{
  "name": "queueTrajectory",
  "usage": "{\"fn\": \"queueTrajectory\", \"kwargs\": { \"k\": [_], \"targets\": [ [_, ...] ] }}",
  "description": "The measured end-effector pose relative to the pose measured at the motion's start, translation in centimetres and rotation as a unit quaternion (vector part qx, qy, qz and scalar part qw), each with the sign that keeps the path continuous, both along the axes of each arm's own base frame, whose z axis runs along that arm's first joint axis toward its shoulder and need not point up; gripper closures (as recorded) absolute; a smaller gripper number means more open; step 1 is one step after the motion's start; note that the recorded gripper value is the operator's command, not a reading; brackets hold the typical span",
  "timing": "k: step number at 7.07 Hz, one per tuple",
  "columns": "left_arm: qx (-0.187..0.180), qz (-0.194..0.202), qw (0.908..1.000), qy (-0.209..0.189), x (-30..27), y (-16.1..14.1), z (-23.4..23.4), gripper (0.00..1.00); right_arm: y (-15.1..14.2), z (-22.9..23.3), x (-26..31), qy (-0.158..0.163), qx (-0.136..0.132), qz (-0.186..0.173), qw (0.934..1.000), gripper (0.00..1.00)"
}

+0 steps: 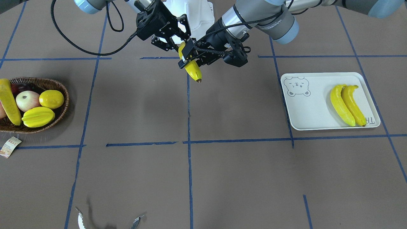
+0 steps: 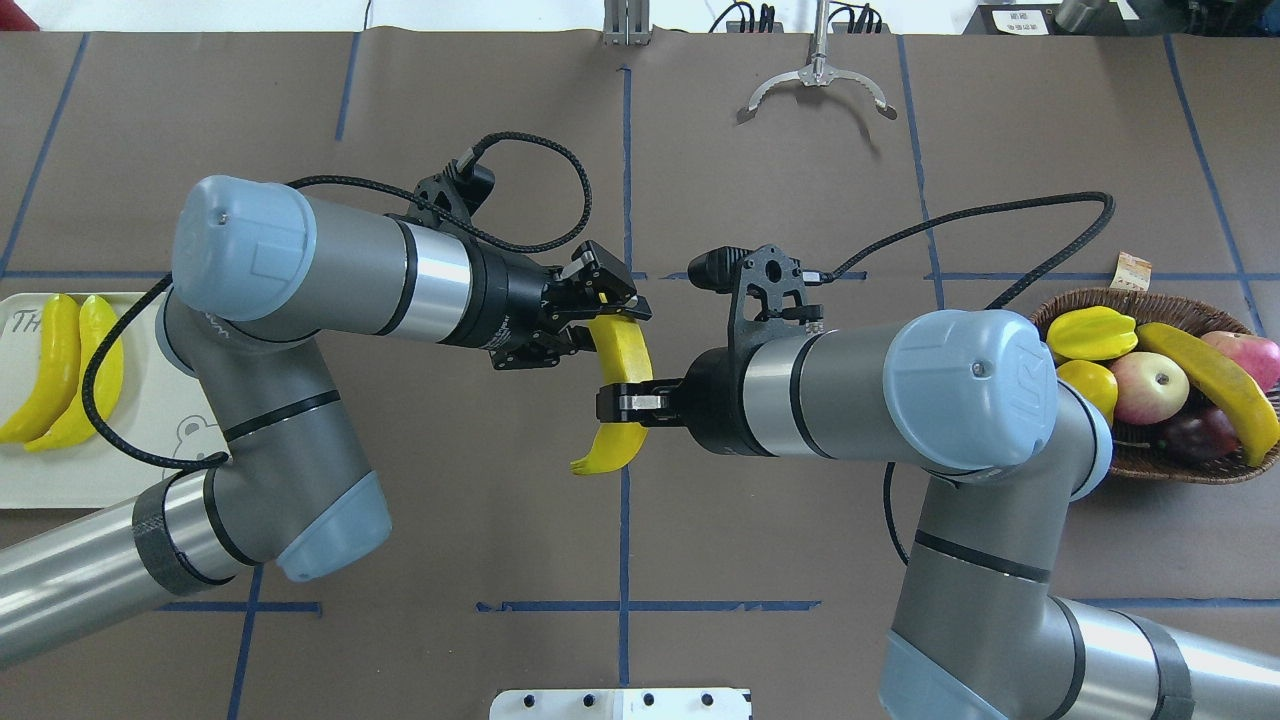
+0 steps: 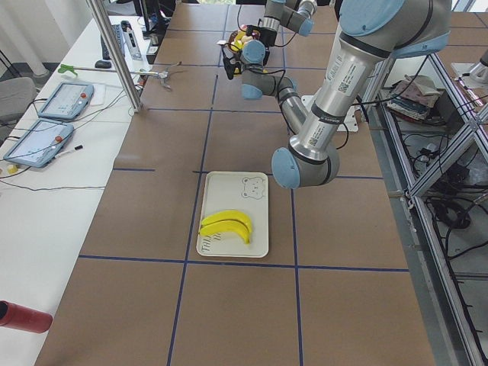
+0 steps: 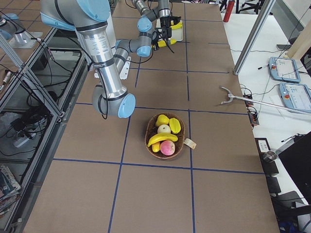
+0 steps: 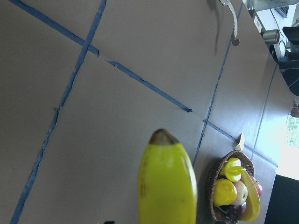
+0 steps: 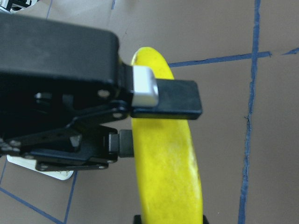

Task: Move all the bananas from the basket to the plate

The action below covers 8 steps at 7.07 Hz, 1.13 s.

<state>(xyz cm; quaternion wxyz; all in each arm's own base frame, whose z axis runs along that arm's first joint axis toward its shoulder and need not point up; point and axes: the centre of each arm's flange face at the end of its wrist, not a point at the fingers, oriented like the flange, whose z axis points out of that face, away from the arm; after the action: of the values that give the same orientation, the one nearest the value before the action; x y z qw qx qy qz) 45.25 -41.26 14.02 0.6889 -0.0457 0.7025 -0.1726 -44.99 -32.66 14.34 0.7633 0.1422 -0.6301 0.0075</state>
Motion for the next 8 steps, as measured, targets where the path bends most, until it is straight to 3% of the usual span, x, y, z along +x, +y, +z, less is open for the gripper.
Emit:
{"fn": "queueTrajectory", "kwargs": {
  "k": [5,8],
  "targets": [
    [-0.002,-0.004,1.0000,-0.003,-0.3,-0.4,0.4,1.00,0.2,-0.3,0.9,-0.006,0.001,0.001,1.0000,0.00],
    [-0.045,-0.016,0.9961,-0.074,-1.4,-2.7,3.2,1.00,0.4,-1.0,2.4,0.007,-0.005,0.004,0.9999,0.00]
  ]
}}
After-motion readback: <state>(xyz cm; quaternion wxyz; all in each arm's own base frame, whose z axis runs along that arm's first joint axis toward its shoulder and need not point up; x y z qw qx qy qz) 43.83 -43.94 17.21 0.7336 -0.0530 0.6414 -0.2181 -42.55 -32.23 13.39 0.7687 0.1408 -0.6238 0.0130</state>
